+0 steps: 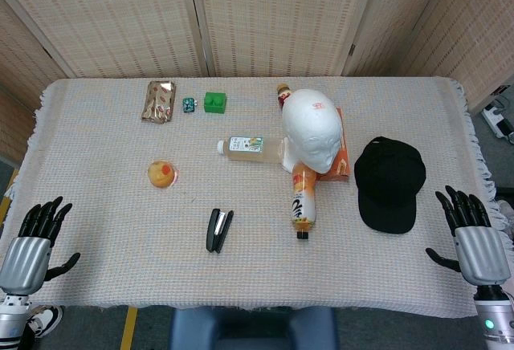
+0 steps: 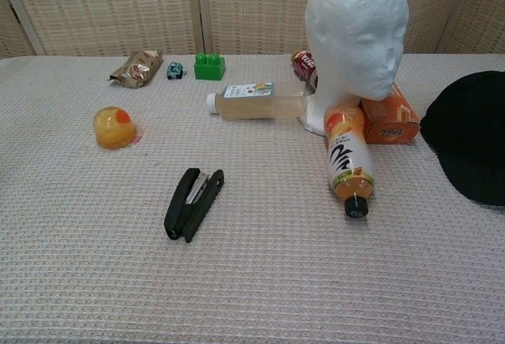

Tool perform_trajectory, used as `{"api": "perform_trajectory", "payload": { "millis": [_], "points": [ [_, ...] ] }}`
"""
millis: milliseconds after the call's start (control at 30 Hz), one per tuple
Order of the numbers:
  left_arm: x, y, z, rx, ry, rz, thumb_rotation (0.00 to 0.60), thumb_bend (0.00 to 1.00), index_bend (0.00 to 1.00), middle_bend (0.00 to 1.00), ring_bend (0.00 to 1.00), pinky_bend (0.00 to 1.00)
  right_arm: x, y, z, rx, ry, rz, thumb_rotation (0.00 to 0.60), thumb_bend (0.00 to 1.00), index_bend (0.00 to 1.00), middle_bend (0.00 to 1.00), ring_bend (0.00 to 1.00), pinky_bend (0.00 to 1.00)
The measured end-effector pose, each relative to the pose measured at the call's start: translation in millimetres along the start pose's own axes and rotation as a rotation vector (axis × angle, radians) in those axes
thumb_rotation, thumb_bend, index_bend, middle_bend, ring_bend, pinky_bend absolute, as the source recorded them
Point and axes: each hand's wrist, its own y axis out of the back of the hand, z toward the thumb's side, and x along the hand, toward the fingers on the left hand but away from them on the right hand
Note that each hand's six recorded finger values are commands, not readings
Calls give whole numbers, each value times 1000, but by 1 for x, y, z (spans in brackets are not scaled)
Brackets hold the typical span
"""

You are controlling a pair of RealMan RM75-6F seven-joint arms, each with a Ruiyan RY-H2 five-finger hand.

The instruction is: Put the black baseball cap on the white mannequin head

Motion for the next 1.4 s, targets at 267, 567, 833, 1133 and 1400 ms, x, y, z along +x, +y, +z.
{"api": "perform_trajectory", "payload": {
  "millis": [267, 567, 833, 1133, 1400],
  "points": [
    [1, -2, 2, -11, -4, -11, 600, 244, 3, 0, 0, 86, 1, 2, -4, -14, -13, 2, 600, 28, 0, 0, 0, 0],
    [2, 1, 3, -76, -12, -20, 600, 244, 1, 0, 0, 86, 6, -27, 5, -11, 7, 18, 600, 68, 108, 0, 0, 0],
    [-1, 6, 8, -140, -45, -34, 600, 244, 0, 0, 0, 86, 13, -71, 4, 44, 24, -74, 600, 238, 306, 0, 0, 0],
    [-3, 17, 6, -215, -55, -36, 600, 244, 0, 0, 0, 86, 14, -115, 7, 61, 4, -135, 600, 252, 332, 0, 0, 0],
    [-4, 20, 2, -238, -51, -46, 600, 244, 0, 0, 0, 87, 8, -141, 9, 77, -37, -142, 600, 251, 326, 0, 0, 0]
  ]
}}
